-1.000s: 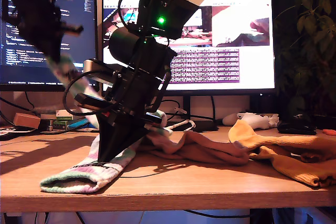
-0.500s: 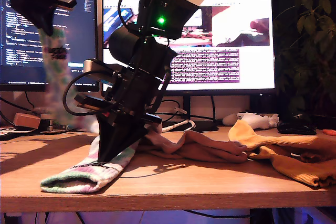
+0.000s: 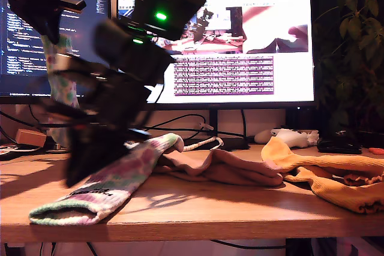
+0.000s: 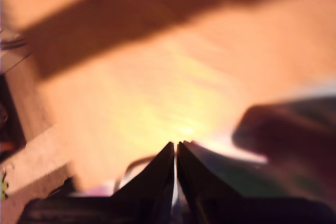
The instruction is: Pair up the socks based on colour and pattern, by placing them on top of one another
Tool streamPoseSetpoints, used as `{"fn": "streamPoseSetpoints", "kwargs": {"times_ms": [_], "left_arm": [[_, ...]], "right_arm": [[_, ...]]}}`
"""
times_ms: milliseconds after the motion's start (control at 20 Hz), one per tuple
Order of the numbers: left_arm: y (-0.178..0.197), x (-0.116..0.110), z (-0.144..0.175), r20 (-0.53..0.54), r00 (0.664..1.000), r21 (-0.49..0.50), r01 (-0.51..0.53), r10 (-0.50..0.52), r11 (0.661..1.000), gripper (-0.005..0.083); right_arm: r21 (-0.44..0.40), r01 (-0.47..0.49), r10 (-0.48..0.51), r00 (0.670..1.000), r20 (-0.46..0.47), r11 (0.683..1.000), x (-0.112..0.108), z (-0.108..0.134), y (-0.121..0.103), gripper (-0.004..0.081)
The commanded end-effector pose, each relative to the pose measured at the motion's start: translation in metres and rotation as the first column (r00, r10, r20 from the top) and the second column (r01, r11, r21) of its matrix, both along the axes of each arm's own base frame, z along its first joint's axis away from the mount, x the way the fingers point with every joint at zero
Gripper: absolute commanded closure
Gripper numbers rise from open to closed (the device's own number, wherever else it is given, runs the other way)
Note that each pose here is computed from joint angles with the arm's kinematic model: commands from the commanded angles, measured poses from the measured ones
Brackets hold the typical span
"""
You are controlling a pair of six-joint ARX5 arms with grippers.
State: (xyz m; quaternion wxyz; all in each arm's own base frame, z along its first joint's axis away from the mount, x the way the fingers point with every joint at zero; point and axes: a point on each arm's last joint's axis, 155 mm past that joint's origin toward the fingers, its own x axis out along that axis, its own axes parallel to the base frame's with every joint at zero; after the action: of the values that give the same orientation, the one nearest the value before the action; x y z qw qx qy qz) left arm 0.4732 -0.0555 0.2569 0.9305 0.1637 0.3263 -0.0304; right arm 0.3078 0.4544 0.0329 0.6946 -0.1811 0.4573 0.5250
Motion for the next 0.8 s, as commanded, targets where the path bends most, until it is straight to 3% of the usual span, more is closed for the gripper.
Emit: {"fn": "streamPoseSetpoints", "kwargs": {"times_ms": [0,350,450,750], "left_arm": [[0.0,-0.001,0.008,0.018,1.0,-0.005,0.002,-0.002,1.0,0.0794],[-0.002,-0.002,0.008,0.013,1.0,-0.014,0.014,-0.013,1.0,0.0794],[-0.004,-0.002,0.007,0.012,1.0,-0.018,0.019,-0.019,1.0,0.0794],[-0.006,-0.001,0.007,0.012,1.0,-0.027,0.029,-0.028,0.999,0.0794]], "right_arm": [[-0.047,0.013,-0.013,1.0,-0.002,0.999,0.007,-0.026,-0.011,0.0783],[-0.057,0.054,-0.058,0.996,-0.064,0.997,0.018,-0.014,-0.028,0.0783],[-0.128,0.096,-0.1,0.995,-0.022,0.987,0.029,-0.018,-0.043,0.0783],[-0.16,0.13,-0.128,0.992,0.02,0.979,0.044,-0.033,-0.051,0.0783]]}}
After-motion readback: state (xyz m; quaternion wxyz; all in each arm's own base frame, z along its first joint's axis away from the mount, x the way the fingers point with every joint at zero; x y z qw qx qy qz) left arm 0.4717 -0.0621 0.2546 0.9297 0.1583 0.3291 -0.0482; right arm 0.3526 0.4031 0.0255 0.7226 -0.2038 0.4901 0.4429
